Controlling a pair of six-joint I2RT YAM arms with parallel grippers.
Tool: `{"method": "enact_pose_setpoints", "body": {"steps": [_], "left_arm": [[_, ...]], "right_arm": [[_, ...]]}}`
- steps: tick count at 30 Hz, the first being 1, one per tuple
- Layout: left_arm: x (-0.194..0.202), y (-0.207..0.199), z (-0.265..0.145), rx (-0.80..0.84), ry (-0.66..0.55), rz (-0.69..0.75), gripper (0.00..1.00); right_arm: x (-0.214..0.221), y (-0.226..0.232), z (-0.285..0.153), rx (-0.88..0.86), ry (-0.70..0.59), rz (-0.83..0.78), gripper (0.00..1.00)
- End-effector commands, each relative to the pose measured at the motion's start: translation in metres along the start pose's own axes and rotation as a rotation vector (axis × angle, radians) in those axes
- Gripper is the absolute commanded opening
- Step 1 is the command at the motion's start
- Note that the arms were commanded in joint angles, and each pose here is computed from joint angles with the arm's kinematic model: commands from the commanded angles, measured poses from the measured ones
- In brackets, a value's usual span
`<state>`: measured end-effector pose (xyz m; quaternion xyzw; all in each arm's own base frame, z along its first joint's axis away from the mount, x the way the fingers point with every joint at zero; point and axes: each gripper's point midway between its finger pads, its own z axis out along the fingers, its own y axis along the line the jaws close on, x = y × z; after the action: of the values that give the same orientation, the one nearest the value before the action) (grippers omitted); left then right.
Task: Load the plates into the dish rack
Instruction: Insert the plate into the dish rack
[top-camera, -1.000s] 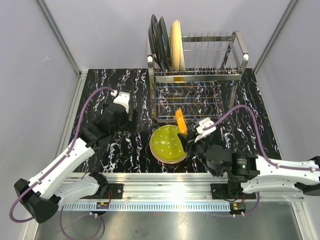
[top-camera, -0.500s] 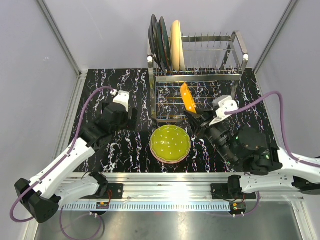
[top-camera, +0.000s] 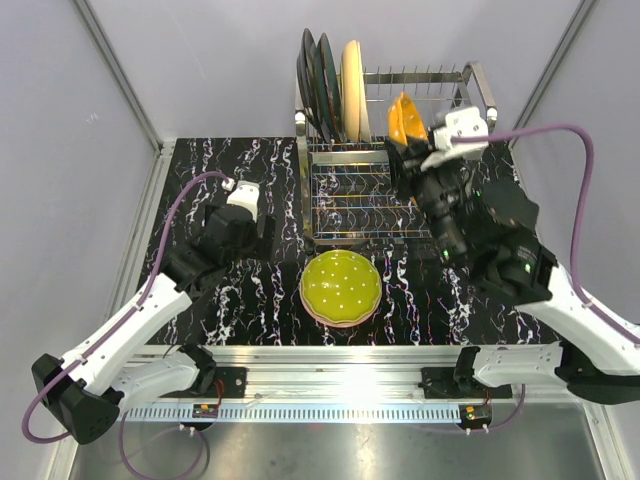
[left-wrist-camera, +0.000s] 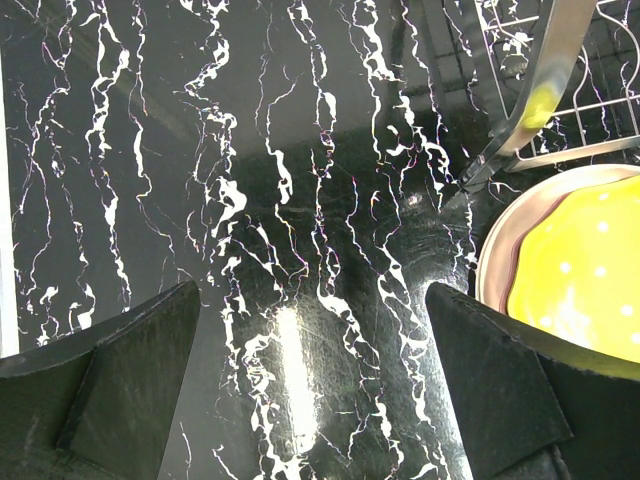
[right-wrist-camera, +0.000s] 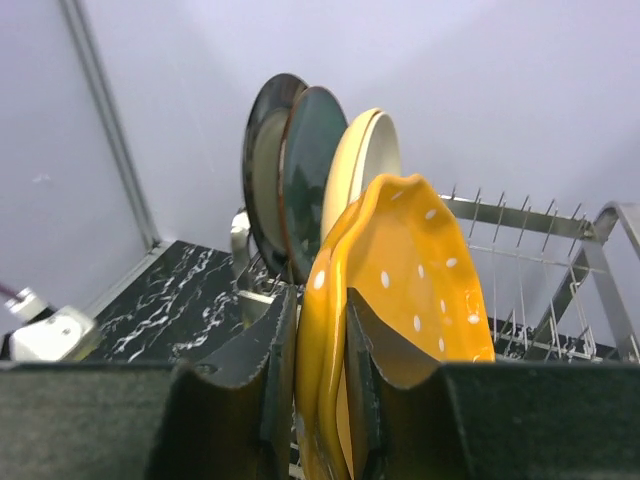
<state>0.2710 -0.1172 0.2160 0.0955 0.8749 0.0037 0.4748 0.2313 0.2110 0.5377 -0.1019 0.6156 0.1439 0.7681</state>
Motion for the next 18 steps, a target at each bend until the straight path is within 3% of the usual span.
{"method": "enact_pose_setpoints", "body": {"steps": [1, 13, 18], "left_arm": [[-0.012, 0.001, 0.002, -0.010, -0.040, -0.013, 0.99], [-0.012, 0.000, 0.001, 0.002, -0.043, -0.018, 0.99], [-0.013, 0.003, -0.002, -0.004, -0.054, -0.021, 0.99]], "right_arm": [[-0.040, -0.001, 0.020, -0.068, -0.096, 0.068, 0.00], [-0.105, -0.030, 0.077, -0.071, -0.197, 0.100, 0.00], [-0.098, -0.038, 0.105, -0.097, -0.204, 0.139, 0.00]]}}
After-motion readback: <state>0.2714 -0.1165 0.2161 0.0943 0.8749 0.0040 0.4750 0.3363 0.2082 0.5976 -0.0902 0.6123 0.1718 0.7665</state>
